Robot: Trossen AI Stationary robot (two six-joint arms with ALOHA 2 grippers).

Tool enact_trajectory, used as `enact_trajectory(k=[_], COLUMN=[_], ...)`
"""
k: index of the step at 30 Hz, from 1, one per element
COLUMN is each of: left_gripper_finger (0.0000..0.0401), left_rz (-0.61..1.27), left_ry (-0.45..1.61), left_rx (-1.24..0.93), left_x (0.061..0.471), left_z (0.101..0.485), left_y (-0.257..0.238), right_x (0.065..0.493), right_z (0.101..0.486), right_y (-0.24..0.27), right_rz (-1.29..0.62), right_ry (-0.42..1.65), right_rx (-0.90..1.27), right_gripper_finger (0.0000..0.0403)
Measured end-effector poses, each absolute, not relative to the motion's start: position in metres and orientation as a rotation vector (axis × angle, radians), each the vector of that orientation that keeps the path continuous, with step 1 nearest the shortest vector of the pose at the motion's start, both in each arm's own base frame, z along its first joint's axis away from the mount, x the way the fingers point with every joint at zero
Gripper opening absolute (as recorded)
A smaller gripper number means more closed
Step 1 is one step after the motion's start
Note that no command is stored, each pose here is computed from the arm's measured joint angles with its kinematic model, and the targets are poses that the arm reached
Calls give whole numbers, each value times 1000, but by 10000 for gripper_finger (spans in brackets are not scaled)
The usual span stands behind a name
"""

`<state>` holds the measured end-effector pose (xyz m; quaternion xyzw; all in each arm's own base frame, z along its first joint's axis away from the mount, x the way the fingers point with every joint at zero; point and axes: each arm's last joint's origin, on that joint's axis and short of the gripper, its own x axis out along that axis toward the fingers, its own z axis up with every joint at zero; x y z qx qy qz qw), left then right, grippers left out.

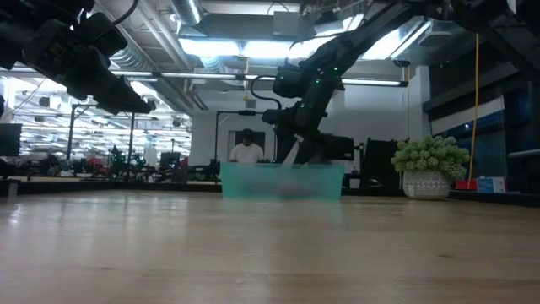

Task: Pick and placing Produce into tupperware
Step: Return to Home Position

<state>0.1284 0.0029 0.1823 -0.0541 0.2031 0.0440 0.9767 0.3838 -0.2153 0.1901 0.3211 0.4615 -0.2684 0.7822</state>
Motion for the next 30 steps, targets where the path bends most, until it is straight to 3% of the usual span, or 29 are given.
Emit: enact_trajectory(k=[15, 22, 30], left_gripper_finger=[195, 195, 195], left_rz=[90, 91, 92], left_ry=[410, 410, 408], left_rx=[-113, -117, -123], left_x=[128, 128, 128], left_z=[182, 182, 182], left_y=[3, 3, 3], right_x=[399, 401, 403], right_z=[238, 242, 249], right_y=[-221, -218, -199], right_rz=[-556, -559, -390], right_ry=[875, 867, 937], right_rx=[657, 684, 571], right_gripper_finger=[236, 236, 236])
